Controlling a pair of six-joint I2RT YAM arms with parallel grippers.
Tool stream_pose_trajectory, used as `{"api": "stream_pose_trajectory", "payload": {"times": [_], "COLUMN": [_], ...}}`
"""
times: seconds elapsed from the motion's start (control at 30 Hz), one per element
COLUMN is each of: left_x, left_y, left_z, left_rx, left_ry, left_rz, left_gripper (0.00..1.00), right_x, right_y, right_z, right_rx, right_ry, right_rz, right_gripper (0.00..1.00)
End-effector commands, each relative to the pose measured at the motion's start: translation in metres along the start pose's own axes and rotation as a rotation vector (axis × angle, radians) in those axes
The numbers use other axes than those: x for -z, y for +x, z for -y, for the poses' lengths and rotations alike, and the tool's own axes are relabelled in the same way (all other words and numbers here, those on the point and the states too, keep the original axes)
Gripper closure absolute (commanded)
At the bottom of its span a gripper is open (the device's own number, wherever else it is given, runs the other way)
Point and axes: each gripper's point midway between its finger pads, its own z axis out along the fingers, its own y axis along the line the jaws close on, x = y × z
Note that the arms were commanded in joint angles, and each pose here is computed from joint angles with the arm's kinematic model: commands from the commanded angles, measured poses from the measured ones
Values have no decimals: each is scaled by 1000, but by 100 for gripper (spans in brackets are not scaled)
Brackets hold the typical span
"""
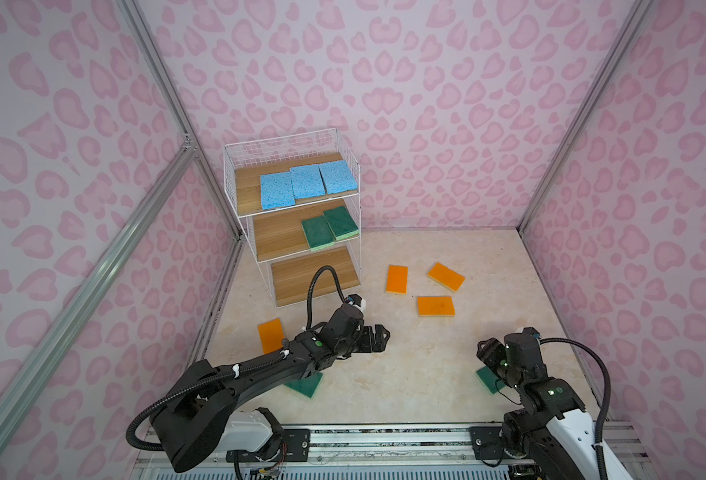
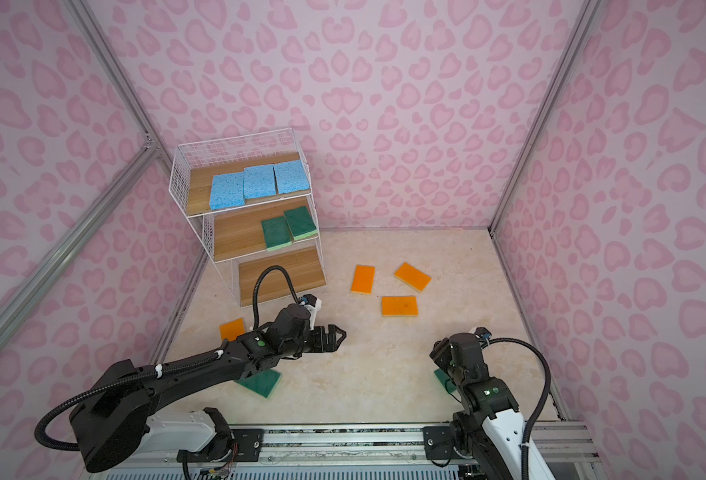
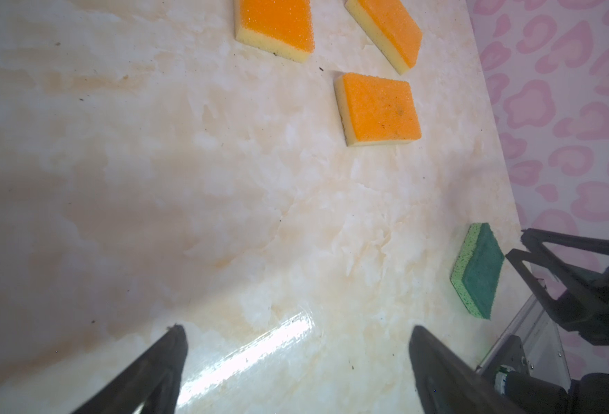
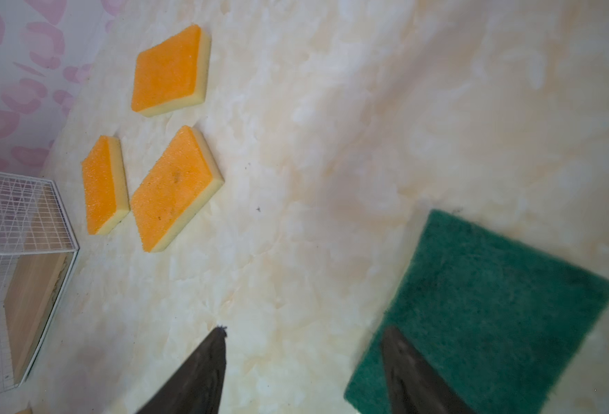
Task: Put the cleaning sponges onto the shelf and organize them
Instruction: 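Withdraw the right gripper from the shelf and lower it toward a green sponge, then grasp the green sponge on the table with the right gripper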
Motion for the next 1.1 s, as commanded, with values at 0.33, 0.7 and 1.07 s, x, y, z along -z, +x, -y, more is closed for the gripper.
{"api": "stream_pose_trajectory", "payload": {"times": [0.33,0.7,1.07], "left_x": [0,4,16], "left_y": [8,14,23], "left_z": [-8,-14,-29], "left_rx": [23,30,62], "left_ry": [5,-4,-2], "left_rz": [12,5,7], "left_gripper": [3,2,0], "right_x": [-35,-49,-49], "right_y": [55,99,132], "right_z": [20,-83,-219], "right_rx": [-139,88,287], "right_ry": [-31,-214,-447], "right_rz": [-161,-335,-462], "right_gripper": [31,32,32]}}
